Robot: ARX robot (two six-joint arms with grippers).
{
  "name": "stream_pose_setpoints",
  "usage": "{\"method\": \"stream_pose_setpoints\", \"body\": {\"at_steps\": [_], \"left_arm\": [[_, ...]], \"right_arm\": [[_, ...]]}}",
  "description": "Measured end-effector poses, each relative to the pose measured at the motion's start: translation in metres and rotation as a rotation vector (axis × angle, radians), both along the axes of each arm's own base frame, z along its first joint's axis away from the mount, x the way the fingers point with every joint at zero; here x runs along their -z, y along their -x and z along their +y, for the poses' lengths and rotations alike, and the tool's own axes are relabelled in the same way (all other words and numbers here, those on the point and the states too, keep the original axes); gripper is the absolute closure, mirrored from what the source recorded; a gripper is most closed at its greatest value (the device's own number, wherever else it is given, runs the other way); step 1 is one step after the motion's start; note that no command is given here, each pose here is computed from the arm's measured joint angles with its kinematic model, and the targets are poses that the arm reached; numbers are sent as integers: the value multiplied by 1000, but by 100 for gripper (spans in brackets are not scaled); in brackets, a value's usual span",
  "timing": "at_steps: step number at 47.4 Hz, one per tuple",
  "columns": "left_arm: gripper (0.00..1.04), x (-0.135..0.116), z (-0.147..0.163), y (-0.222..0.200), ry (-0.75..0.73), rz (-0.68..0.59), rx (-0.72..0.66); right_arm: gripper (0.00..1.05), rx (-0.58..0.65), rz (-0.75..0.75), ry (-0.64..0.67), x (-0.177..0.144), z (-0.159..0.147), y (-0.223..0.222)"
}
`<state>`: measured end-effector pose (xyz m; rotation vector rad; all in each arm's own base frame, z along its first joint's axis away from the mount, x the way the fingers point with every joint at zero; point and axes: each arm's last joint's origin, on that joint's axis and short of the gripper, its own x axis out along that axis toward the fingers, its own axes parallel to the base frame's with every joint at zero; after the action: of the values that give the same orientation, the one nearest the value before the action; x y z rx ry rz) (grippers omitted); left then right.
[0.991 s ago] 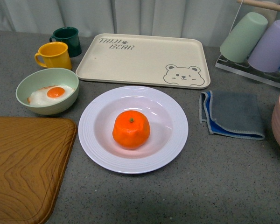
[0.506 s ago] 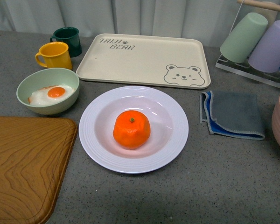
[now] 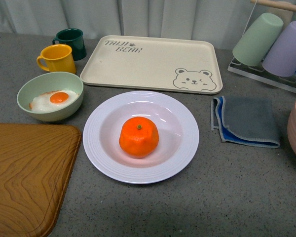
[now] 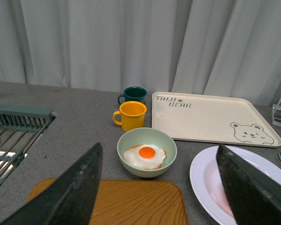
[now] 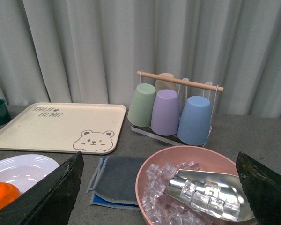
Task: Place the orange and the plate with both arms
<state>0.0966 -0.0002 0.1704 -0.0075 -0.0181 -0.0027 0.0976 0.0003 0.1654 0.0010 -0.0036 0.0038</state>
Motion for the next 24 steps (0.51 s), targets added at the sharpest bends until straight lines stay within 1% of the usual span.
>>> {"method": "stream_pose_setpoints", "body": {"at_steps": [3,5,6,9,14,16,17,18,19,20,21,24], "left_arm": [[17,0,0,0,0,0,0],[8,0,0,0,0,0,0],[5,0,0,0,0,0,0],[7,0,0,0,-2,0,0],[7,0,0,0,-2,0,0],[7,0,0,0,-2,0,0],[7,0,0,0,-3,0,0],[7,0,0,0,-3,0,0],[7,0,0,0,-3,0,0],[7,0,0,0,-3,0,0],[7,0,0,0,-3,0,0],[7,0,0,0,-3,0,0]], "right_arm": [[9,0,0,0,0,0,0],[9,0,0,0,0,0,0],[9,0,0,0,0,0,0],[9,0,0,0,0,0,0],[9,0,0,0,0,0,0],[9,32,15,26,1,0,-1],[9,96,38,79,1,0,-2],[9,100,42,88,2,1,-2],[9,152,61,128,2,1,-4],[9,176,74,167,2,1,-6],[9,183,84,212,2,2,-9],[9,169,90,278,2,4,-16]]}}
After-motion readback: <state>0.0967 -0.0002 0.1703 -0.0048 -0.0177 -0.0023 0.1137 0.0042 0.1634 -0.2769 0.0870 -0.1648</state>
